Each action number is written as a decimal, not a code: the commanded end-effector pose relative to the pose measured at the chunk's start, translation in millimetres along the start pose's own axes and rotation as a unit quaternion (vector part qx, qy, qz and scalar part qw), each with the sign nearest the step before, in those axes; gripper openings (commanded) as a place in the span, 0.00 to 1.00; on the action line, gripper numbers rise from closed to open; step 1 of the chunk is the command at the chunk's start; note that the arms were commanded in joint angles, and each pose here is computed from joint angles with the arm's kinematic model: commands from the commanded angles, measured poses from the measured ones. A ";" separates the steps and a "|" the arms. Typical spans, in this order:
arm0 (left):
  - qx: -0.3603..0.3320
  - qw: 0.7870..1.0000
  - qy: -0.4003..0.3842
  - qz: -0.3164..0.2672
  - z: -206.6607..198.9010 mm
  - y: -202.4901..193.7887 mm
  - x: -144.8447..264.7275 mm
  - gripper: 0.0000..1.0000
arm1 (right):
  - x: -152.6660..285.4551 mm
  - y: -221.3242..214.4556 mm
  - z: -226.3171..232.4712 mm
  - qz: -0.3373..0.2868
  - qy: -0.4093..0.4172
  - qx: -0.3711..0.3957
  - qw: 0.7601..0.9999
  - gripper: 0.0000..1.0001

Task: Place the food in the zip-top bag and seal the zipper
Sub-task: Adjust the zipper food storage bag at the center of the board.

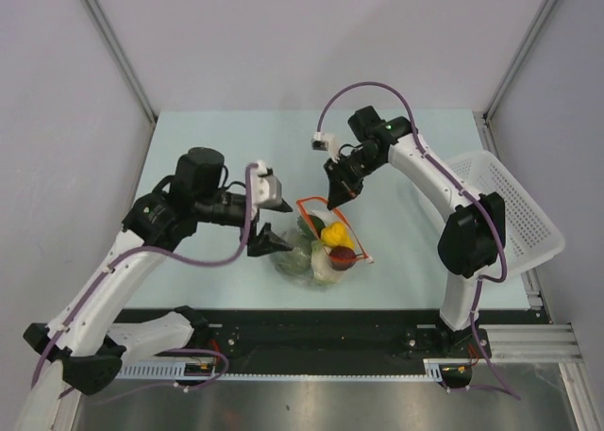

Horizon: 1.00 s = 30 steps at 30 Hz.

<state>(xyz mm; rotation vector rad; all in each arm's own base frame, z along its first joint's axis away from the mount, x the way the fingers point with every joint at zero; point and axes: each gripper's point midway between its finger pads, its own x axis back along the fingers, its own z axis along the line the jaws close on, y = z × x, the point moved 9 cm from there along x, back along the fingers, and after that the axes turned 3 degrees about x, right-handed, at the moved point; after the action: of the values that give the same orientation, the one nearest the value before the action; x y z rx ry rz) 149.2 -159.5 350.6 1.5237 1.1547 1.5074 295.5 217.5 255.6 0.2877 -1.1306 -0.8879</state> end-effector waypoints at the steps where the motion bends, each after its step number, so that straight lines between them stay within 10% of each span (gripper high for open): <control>1: -0.203 0.976 -0.043 0.069 -1.8 -0.8 -22.2 0.81 | 14.3 15.1 22.7 -0.029 0.012 0.012 0.999 0.00; 14: -0.351 0.923 -0.102 0.117 12.9 -28.0 -103.7 0.74 | 13.0 19.5 42.5 -0.031 0.029 0.009 0.999 0.00; 20: -0.339 0.917 -0.103 0.181 16.7 -70.9 -105.7 0.46 | 12.9 28.0 43.5 -0.031 0.030 0.024 0.999 0.00; 24: -0.324 0.931 -0.064 0.158 16.7 -68.2 -103.7 0.00 | 14.3 46.8 42.0 -0.034 0.032 0.044 0.998 0.00; 30: -0.263 0.962 0.070 0.007 5.7 -32.6 -77.8 0.00 | 13.9 60.5 34.1 -0.034 0.023 0.071 0.997 0.00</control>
<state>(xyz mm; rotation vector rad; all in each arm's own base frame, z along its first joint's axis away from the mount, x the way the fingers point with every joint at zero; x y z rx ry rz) 160.5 -220.4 243.6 1.3537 0.3970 1.7823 294.1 250.7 307.2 0.4019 -1.1347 -0.8810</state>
